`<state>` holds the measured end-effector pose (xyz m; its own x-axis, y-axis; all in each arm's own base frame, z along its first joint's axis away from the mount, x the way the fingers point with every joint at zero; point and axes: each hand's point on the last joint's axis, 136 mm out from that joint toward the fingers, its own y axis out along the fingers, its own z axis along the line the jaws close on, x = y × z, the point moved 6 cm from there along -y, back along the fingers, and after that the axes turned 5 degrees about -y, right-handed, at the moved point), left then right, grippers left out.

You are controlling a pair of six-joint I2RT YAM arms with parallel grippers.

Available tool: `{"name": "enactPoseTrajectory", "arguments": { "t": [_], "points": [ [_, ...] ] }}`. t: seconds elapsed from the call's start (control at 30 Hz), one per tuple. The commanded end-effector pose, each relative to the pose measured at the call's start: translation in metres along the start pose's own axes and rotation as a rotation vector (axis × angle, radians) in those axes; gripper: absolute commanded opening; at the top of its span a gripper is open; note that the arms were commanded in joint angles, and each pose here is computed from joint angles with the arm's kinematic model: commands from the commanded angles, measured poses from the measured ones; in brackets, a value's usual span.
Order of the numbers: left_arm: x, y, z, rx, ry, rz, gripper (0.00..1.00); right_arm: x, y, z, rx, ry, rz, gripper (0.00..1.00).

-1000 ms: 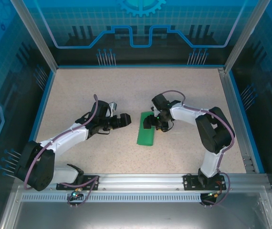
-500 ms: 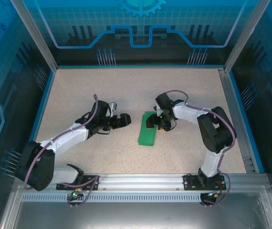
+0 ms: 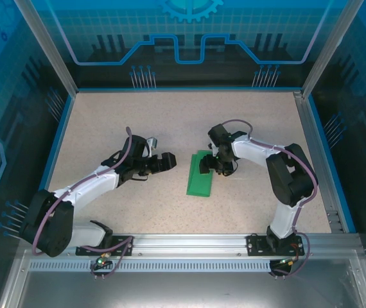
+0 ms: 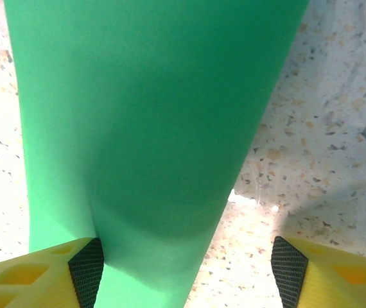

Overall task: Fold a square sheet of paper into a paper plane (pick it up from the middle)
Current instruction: Fold the square sheet of paper in half at the center of the table.

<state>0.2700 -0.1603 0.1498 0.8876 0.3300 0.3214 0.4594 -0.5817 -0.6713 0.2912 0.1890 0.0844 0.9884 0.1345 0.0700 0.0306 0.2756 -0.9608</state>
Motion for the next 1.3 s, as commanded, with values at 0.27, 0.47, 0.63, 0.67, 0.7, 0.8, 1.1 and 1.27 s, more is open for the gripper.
{"name": "enactPoseTrajectory", "arguments": {
  "t": [0.27,0.47,0.63,0.67,0.7,0.8,1.1,1.27],
  "points": [
    [0.004,-0.008,-0.012,-0.030,0.033,-0.016,0.96,-0.001,0.004,0.004,-0.032,-0.018,0.026,0.76],
    [0.003,-0.007,-0.012,-0.028,0.032,-0.010,0.97,0.001,0.011,0.009,-0.004,-0.014,0.039,0.79],
    [0.004,-0.006,-0.012,-0.028,0.031,-0.009,0.97,0.001,0.015,0.012,0.001,-0.019,0.056,0.99],
    [0.004,-0.006,-0.012,-0.030,0.031,-0.009,0.97,0.002,0.016,0.012,0.006,-0.017,0.056,1.00],
    [0.004,-0.006,-0.012,-0.030,0.031,-0.011,0.97,0.002,0.016,0.013,0.012,-0.015,0.055,0.99],
    [0.005,-0.006,-0.013,-0.031,0.029,-0.011,0.97,0.002,0.019,0.011,-0.005,-0.001,0.061,0.99],
    [0.004,-0.005,-0.013,-0.030,0.029,-0.005,0.97,-0.002,0.020,0.005,0.022,0.061,0.059,0.92],
    [0.005,-0.005,-0.014,-0.037,0.029,-0.006,0.97,-0.003,0.025,0.001,-0.024,0.057,0.089,0.95]
  ]
}}
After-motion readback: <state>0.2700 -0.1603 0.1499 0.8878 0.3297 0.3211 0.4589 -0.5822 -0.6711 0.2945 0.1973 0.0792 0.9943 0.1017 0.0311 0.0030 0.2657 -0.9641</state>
